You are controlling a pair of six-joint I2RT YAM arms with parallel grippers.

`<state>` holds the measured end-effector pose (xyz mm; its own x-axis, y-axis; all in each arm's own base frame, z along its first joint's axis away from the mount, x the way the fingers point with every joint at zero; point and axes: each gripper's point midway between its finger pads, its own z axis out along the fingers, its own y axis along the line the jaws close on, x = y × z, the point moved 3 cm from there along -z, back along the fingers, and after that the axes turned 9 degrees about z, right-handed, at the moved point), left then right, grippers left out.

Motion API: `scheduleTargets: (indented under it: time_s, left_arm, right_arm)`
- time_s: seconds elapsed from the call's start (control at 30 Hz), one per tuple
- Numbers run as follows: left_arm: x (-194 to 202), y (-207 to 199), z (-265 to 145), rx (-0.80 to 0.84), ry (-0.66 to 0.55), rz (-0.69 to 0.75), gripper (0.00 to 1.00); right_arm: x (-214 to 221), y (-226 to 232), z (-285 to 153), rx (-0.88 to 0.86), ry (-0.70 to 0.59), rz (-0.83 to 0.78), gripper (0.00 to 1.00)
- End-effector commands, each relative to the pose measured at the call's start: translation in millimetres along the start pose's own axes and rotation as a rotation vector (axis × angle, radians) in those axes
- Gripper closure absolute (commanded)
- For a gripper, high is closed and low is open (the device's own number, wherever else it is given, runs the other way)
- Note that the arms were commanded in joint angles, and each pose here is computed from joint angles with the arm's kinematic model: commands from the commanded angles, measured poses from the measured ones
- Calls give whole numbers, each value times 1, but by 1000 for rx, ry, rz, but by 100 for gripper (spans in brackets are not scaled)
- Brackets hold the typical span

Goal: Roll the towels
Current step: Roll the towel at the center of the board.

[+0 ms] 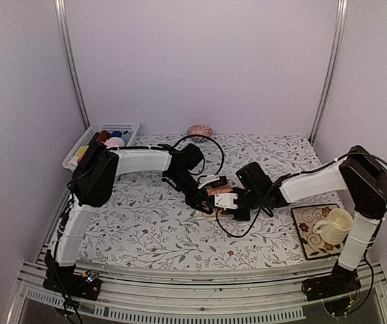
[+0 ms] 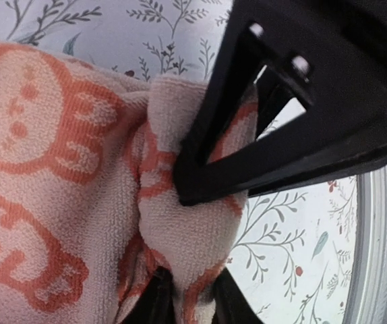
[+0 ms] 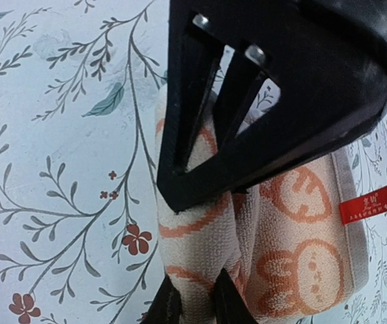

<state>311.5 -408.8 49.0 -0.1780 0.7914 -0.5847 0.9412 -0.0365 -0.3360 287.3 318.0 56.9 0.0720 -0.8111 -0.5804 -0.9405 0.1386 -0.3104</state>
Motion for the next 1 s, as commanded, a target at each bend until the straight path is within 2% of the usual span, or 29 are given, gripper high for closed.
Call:
scheduleTargets:
  time_s: [0.0,0.03,0.17,0.27,0.37,0.43,0.53,0.63,0.7,0.83,0.97]
  left_arm:
    - [16,2,-9,-36,53,-48,68]
    - [14,3,-13,-59,47,-35,61]
    - [3,0,-40,-177,10,30,43]
    - [-2,-1,-59,-286,-13,78,36]
    - [2,-4,-72,-389,-44,124,33]
    - [-2,-13,-84,-457,-97,181,30]
    - [-4,-30,-91,-558,-161,308,28]
    - [-2,-48,-77,-637,-161,477,28]
    - [3,-55,-60,-671,-111,577,29]
    - [10,-52,-30,-701,-15,647,33]
    - [8,-50,-18,-769,4,712,37]
  right_arm:
    - [6,14,5,-90,40,78,92]
    - [6,16,5,-110,43,96,93]
    - [8,21,3,-190,53,188,95]
    - [13,23,1,-241,59,273,96]
    - [18,21,0,-274,71,344,96]
    - [20,19,0,-301,80,400,96]
    - [19,15,4,-354,95,482,95]
    - [17,10,9,-418,105,557,95]
    - [15,6,11,-455,106,593,95]
    - [13,-2,15,-520,100,648,94]
    - [15,-6,18,-576,94,713,94]
